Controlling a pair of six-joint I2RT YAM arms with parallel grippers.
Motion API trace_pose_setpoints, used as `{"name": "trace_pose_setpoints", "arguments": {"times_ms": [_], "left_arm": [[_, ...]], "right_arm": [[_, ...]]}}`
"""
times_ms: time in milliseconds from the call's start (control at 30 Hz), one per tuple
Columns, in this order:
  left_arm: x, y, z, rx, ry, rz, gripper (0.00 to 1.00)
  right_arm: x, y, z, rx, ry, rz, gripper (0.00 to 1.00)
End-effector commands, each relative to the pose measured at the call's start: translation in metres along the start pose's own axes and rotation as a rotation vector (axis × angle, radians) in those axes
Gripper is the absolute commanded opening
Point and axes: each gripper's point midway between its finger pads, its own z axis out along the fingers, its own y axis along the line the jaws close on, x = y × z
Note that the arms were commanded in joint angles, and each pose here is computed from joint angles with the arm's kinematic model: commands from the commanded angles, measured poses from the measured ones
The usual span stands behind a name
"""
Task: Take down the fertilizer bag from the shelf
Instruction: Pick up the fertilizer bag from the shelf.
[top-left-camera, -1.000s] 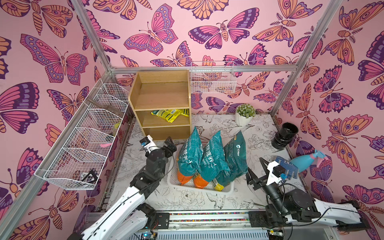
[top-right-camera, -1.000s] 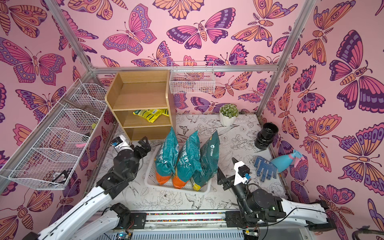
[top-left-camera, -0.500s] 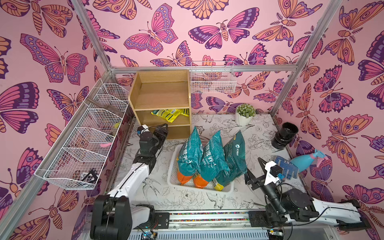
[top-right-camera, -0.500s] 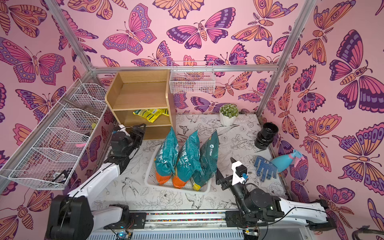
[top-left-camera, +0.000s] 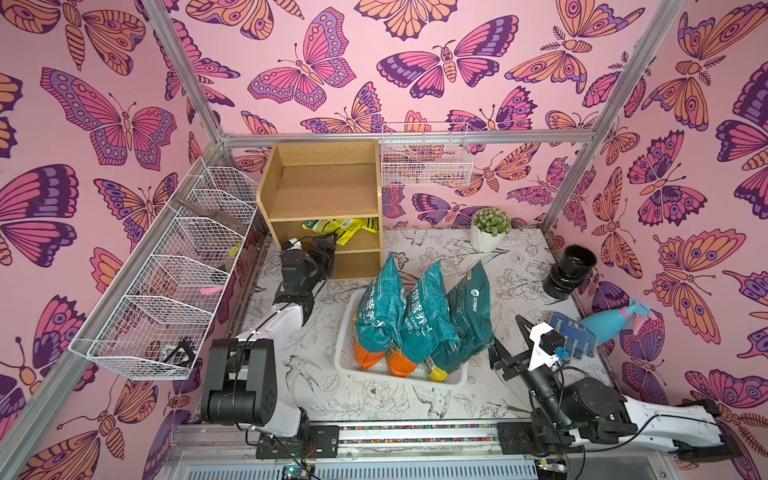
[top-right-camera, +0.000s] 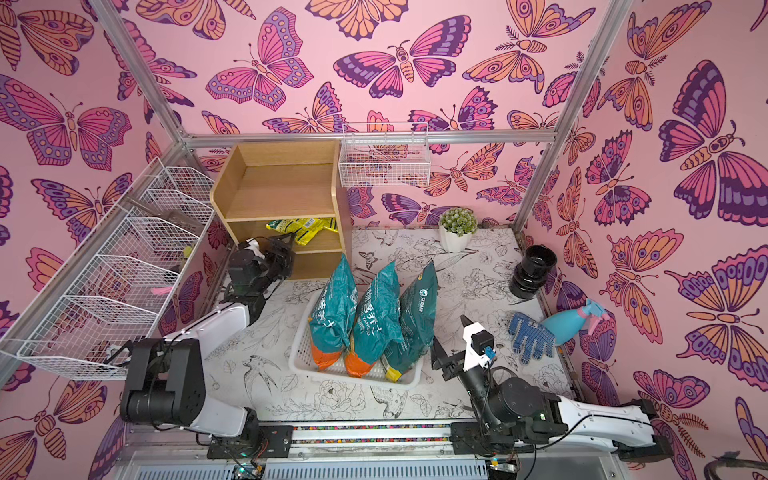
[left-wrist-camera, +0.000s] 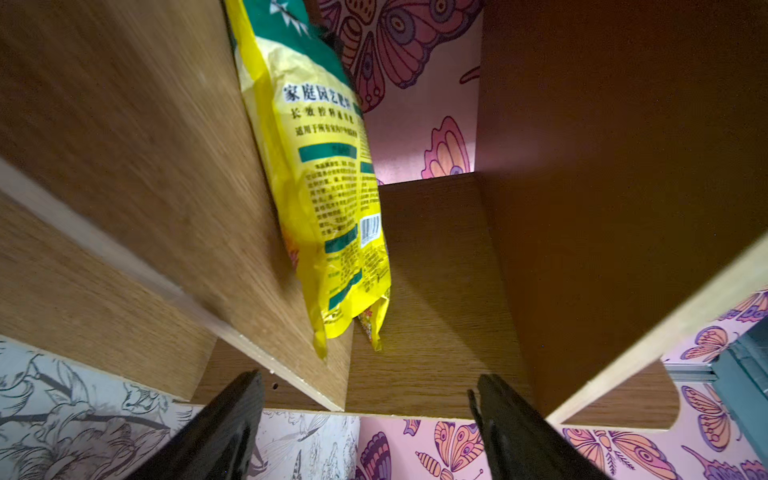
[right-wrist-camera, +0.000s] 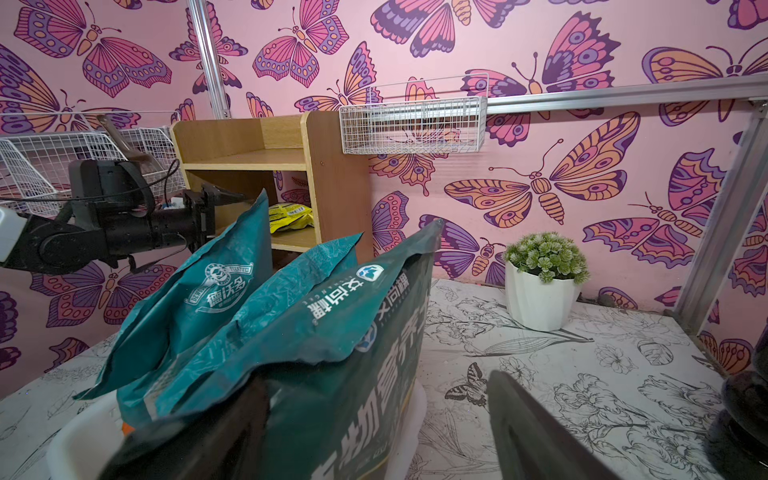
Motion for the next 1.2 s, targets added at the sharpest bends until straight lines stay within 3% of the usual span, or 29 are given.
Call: {"name": "trace_pose_setpoints", "arguments": {"times_ms": [0, 367, 600, 700, 967, 1167], "left_arm": [[-0.004, -0.016, 0.000, 0.040, 0.003, 0.002, 0.82], [-0.001, 0.015, 0.036, 0.000, 0.054, -0.080, 0.78], [-0.003, 0.023, 0.038, -0.048, 0.029, -0.072, 0.76], [-0.001, 0.023, 0.046, -0.048, 0.049, -0.068, 0.63], [-0.002, 0.025, 0.046, -0.059, 0.046, -0.071, 0.00], [-0.009, -0.019, 0.021, -0.004, 0.007, 0.028, 0.00]], "right_arm": [[0.003, 0.003, 0.002, -0.007, 0.002, -0.022, 0.87], [0.004, 0.005, 0.001, -0.014, 0.005, -0.021, 0.87], [0.003, 0.005, 0.002, -0.014, 0.003, -0.023, 0.87], [0.003, 0.005, 0.002, -0.015, 0.004, -0.023, 0.87], [0.003, 0.006, 0.002, -0.017, 0.005, -0.023, 0.87], [0.004, 0.005, 0.002, -0.017, 0.006, -0.025, 0.87]]}}
